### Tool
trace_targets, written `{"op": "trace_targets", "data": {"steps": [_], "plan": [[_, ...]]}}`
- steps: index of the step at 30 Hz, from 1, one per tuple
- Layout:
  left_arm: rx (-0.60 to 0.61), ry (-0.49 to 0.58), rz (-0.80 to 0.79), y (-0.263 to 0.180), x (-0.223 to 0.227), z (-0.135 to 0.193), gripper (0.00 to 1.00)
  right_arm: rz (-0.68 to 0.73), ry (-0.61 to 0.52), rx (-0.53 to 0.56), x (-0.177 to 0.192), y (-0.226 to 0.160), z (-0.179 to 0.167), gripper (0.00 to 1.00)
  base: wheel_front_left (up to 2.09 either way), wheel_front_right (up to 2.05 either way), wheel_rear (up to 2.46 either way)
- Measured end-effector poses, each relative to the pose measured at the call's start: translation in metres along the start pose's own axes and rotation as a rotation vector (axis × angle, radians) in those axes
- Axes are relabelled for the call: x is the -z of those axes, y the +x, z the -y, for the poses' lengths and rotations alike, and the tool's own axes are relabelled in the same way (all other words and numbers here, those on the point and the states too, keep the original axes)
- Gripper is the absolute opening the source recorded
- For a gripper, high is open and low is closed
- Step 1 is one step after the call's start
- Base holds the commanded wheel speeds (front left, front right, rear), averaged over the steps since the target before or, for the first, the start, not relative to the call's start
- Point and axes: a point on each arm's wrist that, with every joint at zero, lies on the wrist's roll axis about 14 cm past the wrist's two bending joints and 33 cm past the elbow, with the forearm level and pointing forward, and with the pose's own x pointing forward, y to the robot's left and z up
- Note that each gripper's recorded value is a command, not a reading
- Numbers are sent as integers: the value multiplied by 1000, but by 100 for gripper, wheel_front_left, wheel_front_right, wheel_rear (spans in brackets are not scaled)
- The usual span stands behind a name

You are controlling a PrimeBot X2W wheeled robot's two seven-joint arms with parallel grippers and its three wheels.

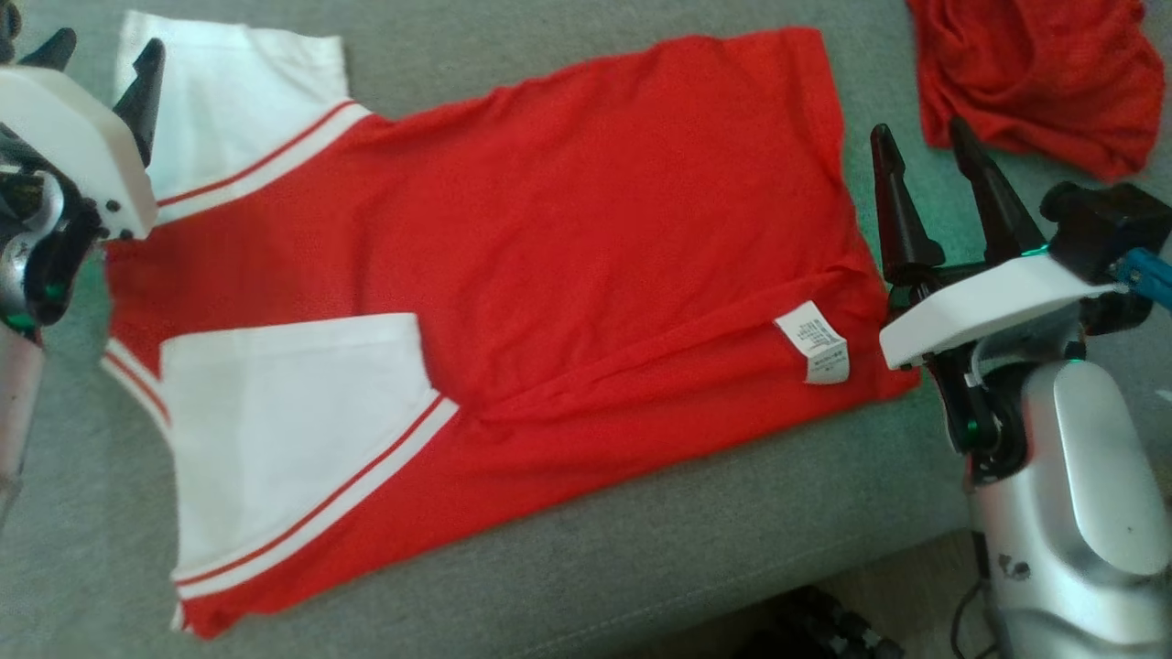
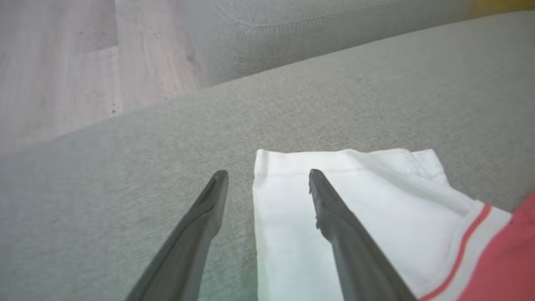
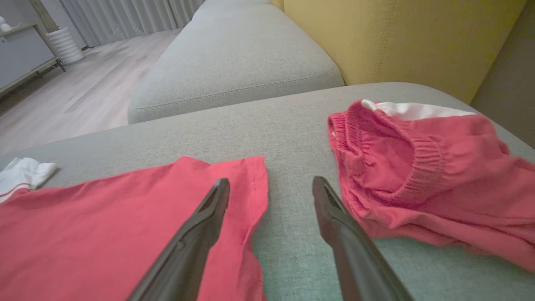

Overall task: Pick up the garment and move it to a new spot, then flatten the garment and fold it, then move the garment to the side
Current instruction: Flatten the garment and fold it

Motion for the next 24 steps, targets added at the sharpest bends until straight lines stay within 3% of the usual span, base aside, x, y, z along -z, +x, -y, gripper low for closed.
{"op": "trace_targets", "data": {"steps": [7, 14, 17, 18, 24], "plan": [[46, -9, -86, 31, 22, 11, 100, -30, -12, 44, 13, 3, 17, 100, 0, 0, 0], [38, 6, -117, 37, 20, 7, 100, -12, -39, -4, 4, 19, 3, 100, 0, 0, 0], [50, 21, -131, 37, 20, 9, 15, -6, -64, -26, 0, 25, -5, 100, 0, 0, 0], [59, 31, -136, 37, 20, 11, 0, -12, -71, -33, -1, 28, -7, 100, 0, 0, 0], [62, 45, -133, 29, 21, 12, 0, -80, -131, -58, 2, 41, -9, 100, 0, 0, 0]]}}
